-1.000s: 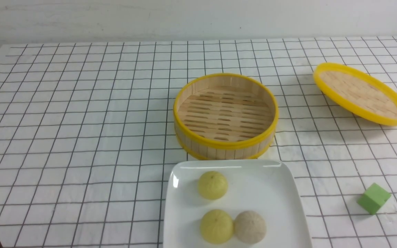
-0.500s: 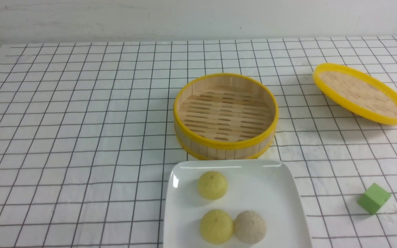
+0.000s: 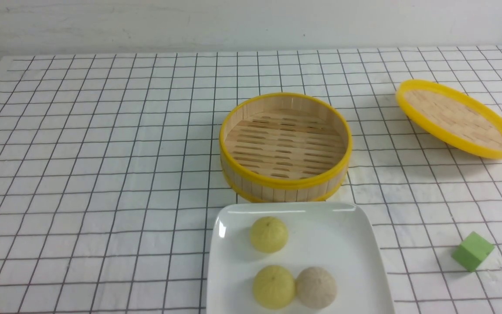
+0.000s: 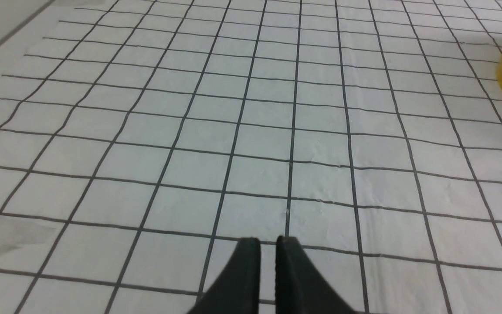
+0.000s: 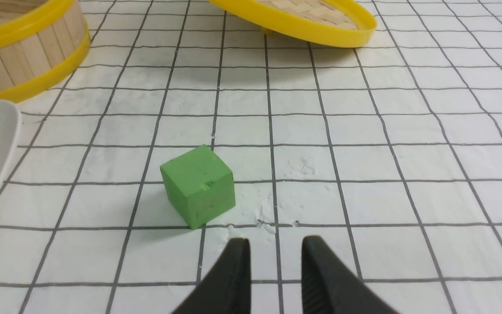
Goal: Put the steamed buns into the plate on the white-black tablecloth.
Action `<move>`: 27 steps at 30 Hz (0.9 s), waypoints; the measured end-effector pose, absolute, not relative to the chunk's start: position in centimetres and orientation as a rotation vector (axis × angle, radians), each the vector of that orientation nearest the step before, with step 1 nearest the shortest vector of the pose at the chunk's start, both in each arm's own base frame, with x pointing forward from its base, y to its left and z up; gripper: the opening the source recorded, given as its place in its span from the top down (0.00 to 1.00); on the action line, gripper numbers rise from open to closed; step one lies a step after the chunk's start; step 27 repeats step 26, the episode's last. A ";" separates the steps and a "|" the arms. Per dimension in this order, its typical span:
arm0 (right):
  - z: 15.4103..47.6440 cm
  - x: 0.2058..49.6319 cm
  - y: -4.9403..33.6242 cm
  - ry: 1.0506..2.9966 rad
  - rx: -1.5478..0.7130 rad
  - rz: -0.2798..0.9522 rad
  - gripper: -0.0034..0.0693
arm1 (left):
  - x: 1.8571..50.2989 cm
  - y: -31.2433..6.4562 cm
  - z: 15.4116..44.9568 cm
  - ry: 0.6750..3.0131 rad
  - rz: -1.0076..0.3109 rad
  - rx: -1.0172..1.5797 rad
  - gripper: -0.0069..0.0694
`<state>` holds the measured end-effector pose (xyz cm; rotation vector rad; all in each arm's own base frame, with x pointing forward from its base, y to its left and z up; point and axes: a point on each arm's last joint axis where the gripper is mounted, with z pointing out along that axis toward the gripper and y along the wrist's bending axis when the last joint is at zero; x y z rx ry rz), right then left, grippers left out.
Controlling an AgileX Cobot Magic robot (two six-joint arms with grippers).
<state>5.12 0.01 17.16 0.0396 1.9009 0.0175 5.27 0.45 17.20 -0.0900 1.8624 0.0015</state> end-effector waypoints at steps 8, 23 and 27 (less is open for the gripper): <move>17.2 5.1 0.0 1.901 0.040 0.017 0.67 | 5.3 0.4 17.2 1.862 0.002 -0.090 0.79; 17.2 5.1 0.0 1.901 0.040 0.017 0.66 | 5.3 0.5 17.2 1.863 0.005 -0.088 0.78; 17.2 5.1 0.0 1.901 0.040 0.017 0.65 | 5.3 0.5 17.2 1.863 0.005 -0.088 0.77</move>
